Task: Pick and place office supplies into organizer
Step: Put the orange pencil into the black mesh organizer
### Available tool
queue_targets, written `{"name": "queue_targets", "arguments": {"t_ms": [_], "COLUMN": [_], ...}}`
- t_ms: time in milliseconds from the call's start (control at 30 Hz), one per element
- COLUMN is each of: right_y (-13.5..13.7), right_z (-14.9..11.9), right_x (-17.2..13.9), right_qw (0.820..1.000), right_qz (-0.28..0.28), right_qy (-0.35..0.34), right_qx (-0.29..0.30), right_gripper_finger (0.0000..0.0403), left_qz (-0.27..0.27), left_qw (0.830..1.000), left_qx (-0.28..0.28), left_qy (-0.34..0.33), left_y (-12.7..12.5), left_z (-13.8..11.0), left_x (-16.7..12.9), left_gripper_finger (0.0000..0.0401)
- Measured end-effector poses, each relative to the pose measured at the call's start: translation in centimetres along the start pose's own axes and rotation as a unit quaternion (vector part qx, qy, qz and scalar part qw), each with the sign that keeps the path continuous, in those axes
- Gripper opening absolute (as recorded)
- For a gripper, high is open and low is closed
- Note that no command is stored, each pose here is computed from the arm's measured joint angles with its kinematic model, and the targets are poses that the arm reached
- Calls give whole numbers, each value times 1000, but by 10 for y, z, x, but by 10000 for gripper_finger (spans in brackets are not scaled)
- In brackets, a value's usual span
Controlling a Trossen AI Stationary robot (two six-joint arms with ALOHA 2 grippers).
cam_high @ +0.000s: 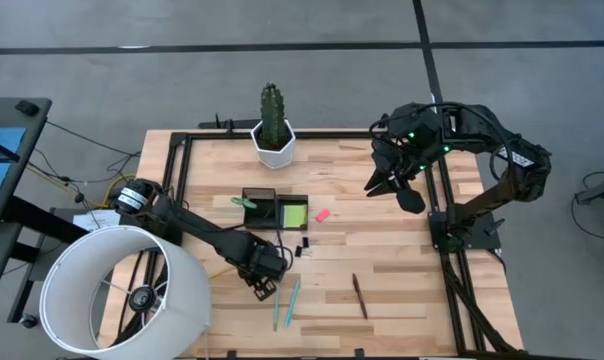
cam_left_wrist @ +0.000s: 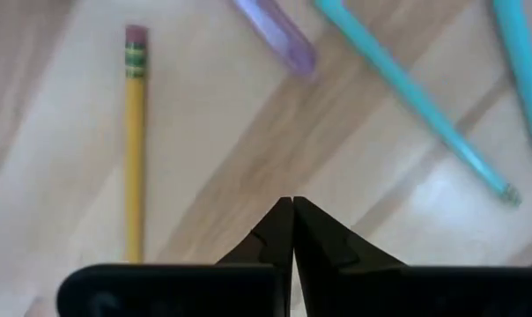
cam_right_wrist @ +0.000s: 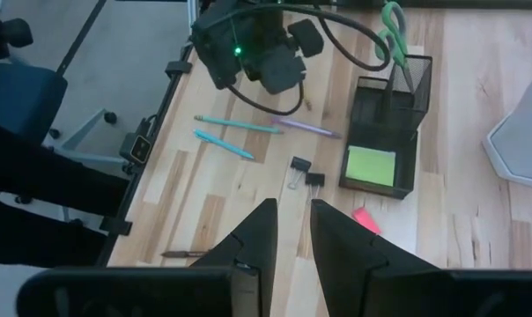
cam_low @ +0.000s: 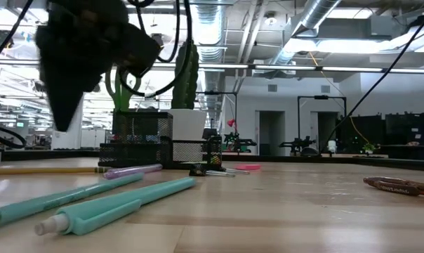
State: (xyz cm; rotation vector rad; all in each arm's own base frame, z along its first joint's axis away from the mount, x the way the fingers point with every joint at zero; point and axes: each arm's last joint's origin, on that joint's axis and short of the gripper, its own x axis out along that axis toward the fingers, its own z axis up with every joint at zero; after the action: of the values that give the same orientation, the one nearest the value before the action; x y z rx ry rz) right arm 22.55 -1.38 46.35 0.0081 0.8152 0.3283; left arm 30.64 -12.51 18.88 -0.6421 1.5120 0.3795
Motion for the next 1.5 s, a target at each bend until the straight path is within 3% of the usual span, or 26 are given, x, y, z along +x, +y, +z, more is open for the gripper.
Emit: {"name": "queue_targets", "arguments": {"t_ms": [133, 300, 367, 533, 600, 767, 1067, 1200, 1500], "right_y": [0, 0, 0, 0, 0, 0, 0, 0, 0], "right_z": [0, 0, 0, 0, 0, 0, 0, -1, -1], "right_x": [0, 0, 0, 0, 0, 0, 0, 0, 0], "right_qw": [1000, 1000, 1000, 1000, 1000, 1000, 1000, 1000, 1000], "right_qz": [0, 1, 1, 1, 1, 1, 2, 2, 2], "right_qy": [0, 0, 0, 0, 0, 0, 2, 3, 3], "right_qx": [0, 0, 0, 0, 0, 0, 1, 1, 1], "right_gripper_finger": [64, 64, 64, 64, 64, 64, 64, 64, 64], "left_qz": [-17, -17, 9, 148, 169, 148, 141, 89, 96], "left_qw": [999, 999, 999, 989, 985, 986, 990, 995, 995], "left_qx": [-13, -29, -16, -1, 23, 71, 19, 34, 33], "left_qy": [-31, -33, -27, -10, -8, -36, -2, 3, -12], "left_y": [-3, 1, 7, 33, 39, 49, 98, 100, 104], "left_z": [7, 14, 13, 9, 13, 37, 57, 58, 60], "left_x": [-1, -2, -2, -7, -8, -8, 20, 30, 31], "left_gripper_finger": [7, 50, 72, 114, 123, 127, 111, 105, 111]}}
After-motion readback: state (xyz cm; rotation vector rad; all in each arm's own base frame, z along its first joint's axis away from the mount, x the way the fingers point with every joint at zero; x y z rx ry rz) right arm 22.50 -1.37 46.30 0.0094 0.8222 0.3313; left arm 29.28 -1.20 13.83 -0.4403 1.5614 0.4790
